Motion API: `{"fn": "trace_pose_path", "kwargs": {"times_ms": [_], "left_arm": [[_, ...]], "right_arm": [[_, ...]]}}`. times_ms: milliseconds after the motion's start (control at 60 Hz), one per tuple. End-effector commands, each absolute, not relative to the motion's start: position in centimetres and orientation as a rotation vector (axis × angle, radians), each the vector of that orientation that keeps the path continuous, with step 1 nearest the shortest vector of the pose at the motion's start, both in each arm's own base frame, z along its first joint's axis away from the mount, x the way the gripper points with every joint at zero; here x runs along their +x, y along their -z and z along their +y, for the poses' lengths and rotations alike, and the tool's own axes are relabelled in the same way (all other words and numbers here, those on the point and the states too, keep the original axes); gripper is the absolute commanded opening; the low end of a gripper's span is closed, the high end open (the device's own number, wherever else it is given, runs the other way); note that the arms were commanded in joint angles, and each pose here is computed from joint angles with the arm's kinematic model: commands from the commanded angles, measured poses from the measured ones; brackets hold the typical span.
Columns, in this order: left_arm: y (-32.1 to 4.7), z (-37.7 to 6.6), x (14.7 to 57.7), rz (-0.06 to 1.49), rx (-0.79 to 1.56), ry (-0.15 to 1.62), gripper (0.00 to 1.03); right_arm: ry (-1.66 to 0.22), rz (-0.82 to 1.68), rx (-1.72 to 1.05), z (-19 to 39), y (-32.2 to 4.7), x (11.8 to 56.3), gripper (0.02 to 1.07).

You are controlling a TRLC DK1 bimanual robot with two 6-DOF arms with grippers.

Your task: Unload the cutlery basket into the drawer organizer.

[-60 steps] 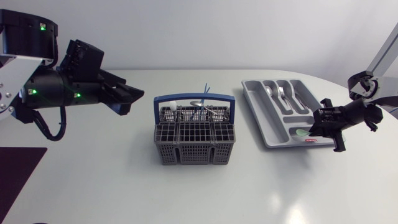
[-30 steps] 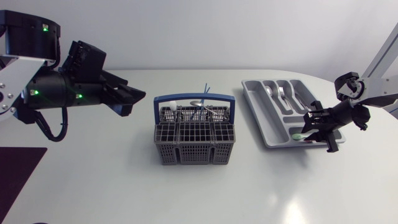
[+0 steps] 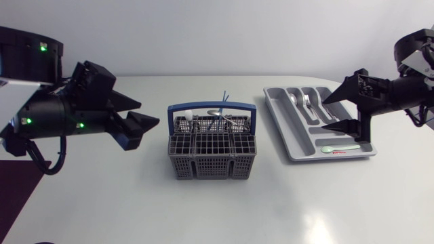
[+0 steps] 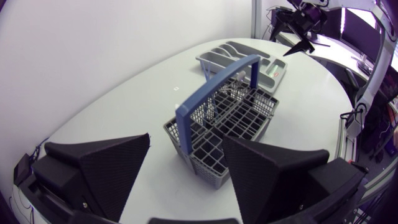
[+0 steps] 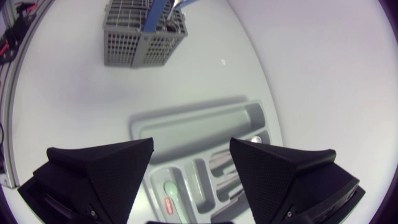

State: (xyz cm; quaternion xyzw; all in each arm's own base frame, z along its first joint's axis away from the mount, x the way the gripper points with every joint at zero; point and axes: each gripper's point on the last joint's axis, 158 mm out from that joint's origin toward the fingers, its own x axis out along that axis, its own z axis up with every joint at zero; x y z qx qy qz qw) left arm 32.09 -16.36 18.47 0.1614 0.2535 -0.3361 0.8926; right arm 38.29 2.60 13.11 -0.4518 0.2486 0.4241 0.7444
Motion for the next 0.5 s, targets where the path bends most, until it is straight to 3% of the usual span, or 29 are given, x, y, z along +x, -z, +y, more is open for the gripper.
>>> {"fn": "trace_pose_path", "kwargs": {"times_ms": [0,167,300,383,483], "left_arm": [[-15.6,-16.4,30.6,0.581,0.376,0.729,0.96],[-12.4,-17.4,28.8,0.637,0.410,0.788,0.93],[-10.4,-18.4,27.1,0.676,0.434,0.844,0.84],[-9.0,-18.9,26.3,0.710,0.447,0.872,0.63],[-7.7,-19.2,26.2,0.740,0.452,0.885,0.38]], "right_arm": [[-0.947,0.574,-0.825,5.9,-12.0,37.3,0.95],[-0.923,0.505,-0.684,11.4,-12.3,38.2,0.95],[-0.916,0.474,-0.594,14.8,-13.0,39.5,0.93],[-0.938,0.477,-0.572,16.5,-12.9,39.4,0.82],[-0.918,0.465,-0.541,17.5,-13.0,40.6,0.50]]}}
